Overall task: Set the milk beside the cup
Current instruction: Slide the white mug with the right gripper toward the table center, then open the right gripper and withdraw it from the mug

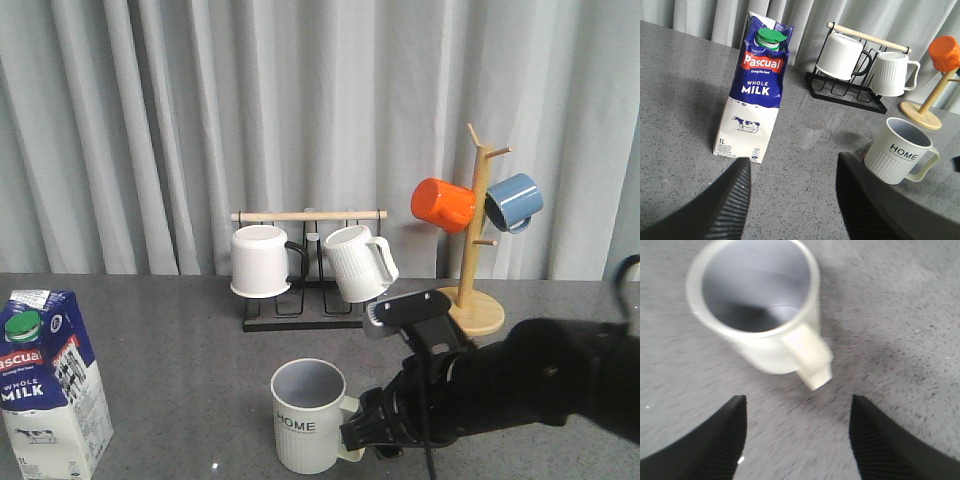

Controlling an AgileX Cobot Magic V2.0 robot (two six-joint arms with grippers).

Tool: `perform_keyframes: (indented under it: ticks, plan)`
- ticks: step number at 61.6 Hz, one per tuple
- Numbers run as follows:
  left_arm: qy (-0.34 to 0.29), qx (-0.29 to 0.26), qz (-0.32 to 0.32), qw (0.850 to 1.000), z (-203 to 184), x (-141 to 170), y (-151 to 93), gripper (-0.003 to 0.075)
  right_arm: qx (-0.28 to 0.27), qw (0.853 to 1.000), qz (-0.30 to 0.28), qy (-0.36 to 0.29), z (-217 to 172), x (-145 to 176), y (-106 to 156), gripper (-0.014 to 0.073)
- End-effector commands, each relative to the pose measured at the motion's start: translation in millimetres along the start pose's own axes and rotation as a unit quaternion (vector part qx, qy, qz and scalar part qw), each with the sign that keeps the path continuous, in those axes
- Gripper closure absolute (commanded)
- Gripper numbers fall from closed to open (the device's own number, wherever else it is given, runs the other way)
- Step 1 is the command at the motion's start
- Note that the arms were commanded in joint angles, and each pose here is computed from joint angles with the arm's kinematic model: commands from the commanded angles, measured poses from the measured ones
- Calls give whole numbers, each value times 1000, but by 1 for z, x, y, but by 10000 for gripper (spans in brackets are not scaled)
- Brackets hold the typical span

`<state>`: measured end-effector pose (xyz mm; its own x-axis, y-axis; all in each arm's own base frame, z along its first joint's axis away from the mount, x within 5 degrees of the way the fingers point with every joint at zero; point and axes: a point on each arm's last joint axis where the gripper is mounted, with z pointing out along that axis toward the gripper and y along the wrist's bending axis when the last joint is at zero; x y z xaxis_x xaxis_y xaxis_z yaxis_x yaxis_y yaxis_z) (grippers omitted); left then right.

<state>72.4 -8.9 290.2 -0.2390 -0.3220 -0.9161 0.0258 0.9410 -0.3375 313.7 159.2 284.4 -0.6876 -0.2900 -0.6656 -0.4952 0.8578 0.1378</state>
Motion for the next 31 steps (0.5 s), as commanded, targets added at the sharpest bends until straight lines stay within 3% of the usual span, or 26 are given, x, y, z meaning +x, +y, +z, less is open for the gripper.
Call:
perform_keyframes:
  ticks: [1,8,17,31]
  plan:
    - [-40,11,-5,999,-1,-15,-5,337,-20,998,-26,-53,-51,-14,12,237]
    - [-40,11,-5,999,-1,-15,-5,337,-29,996,-60,-58,-81,0,19,380]
    - [-40,11,-5,999,-1,-15,-5,337,-35,996,-64,-54,-108,47,23,613]
    - [-6,5,-4,1000,-1,-9,-4,337,-26,995,-83,-50,-132,123,24,604]
